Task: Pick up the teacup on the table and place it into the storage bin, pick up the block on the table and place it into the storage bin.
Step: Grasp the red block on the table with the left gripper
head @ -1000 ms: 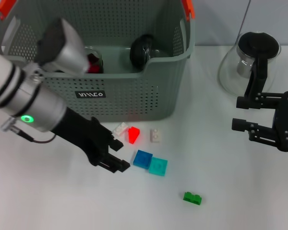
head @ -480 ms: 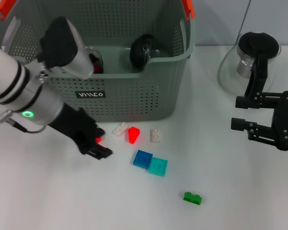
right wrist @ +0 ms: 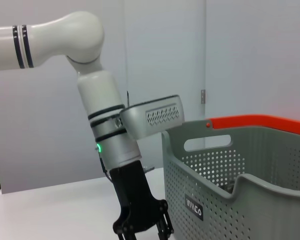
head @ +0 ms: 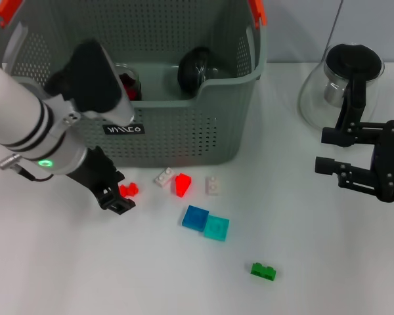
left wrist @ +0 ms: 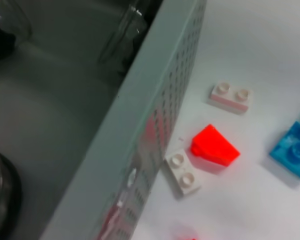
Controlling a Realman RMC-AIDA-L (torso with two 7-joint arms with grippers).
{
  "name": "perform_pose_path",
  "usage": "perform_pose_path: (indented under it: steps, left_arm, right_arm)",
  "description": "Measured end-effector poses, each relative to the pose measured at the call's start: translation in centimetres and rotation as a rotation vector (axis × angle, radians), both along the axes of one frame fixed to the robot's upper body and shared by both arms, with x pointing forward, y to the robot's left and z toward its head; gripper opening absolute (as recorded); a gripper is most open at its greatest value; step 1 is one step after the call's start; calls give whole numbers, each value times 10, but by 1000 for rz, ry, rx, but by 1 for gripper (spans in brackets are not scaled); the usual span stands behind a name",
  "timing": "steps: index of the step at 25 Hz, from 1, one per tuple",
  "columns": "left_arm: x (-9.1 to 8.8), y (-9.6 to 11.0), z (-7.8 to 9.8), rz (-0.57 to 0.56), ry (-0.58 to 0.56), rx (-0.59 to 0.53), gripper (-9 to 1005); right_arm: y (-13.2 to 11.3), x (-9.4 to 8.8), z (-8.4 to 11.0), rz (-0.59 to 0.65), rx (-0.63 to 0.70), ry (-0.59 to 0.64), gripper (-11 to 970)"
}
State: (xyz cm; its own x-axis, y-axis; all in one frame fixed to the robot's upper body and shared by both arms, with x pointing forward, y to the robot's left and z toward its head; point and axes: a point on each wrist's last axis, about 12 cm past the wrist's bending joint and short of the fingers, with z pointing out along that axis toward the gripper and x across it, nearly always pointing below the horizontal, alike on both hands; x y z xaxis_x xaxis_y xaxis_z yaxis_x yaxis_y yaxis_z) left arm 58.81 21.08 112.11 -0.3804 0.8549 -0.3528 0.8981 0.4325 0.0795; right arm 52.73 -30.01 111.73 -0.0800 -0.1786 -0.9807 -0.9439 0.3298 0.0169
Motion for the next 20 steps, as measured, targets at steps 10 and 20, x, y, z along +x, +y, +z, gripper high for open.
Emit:
perform_pose_path:
  steps: [10, 20]
  left_arm:
    - [4, -10, -11, 0, -19, 93, 574]
    - [-4, -12, -12, -20, 52, 95, 571]
  right_arm:
    - [-1, 0, 0, -3, 0, 1, 518]
    - [0, 1, 1, -1, 2, -1, 518]
